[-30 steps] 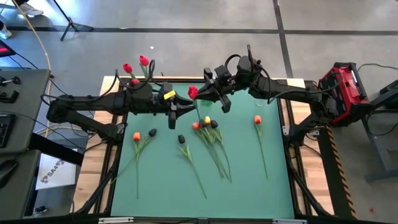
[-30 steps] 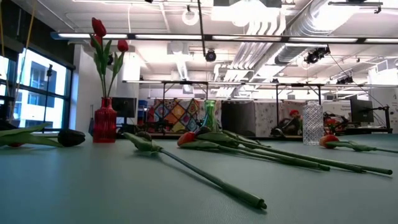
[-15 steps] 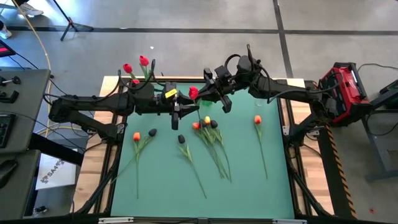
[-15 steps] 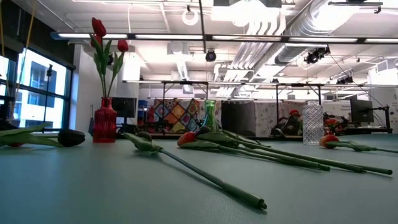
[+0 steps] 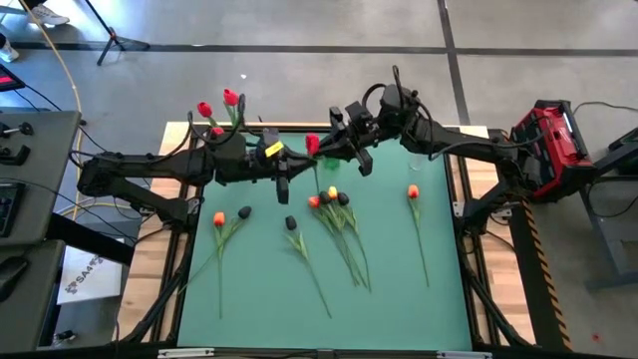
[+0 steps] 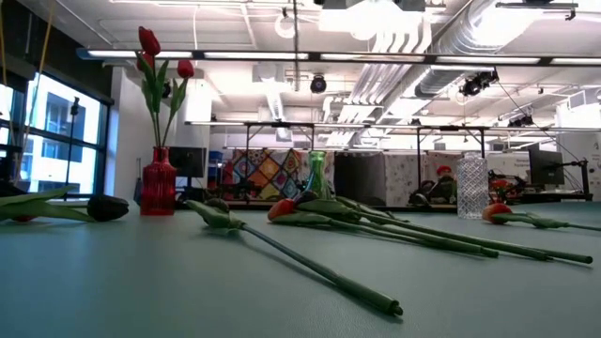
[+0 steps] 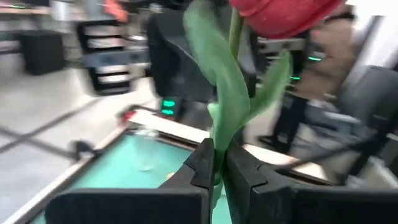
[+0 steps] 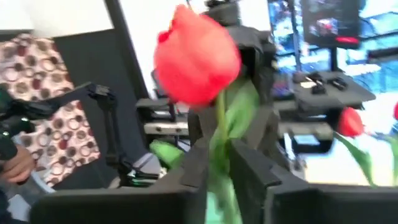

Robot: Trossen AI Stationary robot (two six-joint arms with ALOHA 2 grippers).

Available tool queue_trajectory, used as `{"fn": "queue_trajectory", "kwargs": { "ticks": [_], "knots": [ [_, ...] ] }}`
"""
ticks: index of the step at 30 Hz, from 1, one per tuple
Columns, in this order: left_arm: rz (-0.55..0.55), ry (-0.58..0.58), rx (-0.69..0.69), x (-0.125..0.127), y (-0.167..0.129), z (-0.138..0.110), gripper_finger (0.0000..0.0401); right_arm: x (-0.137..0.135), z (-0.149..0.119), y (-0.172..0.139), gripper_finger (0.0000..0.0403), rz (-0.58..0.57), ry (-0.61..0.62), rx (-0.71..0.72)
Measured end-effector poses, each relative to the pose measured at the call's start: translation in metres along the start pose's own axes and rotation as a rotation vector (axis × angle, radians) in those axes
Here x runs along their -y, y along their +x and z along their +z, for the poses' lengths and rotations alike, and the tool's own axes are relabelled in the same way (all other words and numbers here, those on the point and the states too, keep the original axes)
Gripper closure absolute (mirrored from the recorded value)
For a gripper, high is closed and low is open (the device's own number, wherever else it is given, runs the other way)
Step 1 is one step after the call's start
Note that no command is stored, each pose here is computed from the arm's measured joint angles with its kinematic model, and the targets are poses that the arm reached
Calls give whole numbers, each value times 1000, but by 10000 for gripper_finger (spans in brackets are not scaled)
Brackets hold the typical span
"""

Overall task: Sort flowers into vase by color
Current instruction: Put the red tulip into the red vase

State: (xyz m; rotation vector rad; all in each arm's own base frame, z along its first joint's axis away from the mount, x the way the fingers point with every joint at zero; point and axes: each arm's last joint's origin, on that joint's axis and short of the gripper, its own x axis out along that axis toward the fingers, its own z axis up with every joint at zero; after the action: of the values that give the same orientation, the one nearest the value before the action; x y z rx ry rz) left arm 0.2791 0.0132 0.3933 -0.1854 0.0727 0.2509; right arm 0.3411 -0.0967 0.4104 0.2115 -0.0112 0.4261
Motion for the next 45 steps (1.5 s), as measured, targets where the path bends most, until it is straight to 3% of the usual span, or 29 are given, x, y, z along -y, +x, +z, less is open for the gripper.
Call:
{"fn": "queue_trajectory", "kwargs": {
  "ticks": [8,15,21,24,30,42,45],
  "knots": [
    [292,40,-38,-13,-26,3,399,-1,15,-40,259,-182,34,-40],
    [626,121,-61,-21,-53,2,400,-20,21,-68,261,-362,-33,-135],
    [841,191,-85,-28,-54,-13,401,-24,19,-73,265,-380,-30,-175],
    [932,155,-65,-35,-53,-27,401,-24,18,-73,265,-382,-25,-183],
    [1055,140,-26,-40,-52,-44,401,-24,16,-74,265,-382,-27,-203],
    [1149,219,-6,-45,-68,-30,401,-24,12,-74,265,-381,-30,-236],
    [1178,194,-2,-51,-74,-31,401,-24,11,-75,265,-382,-23,-252]
  ]
}}
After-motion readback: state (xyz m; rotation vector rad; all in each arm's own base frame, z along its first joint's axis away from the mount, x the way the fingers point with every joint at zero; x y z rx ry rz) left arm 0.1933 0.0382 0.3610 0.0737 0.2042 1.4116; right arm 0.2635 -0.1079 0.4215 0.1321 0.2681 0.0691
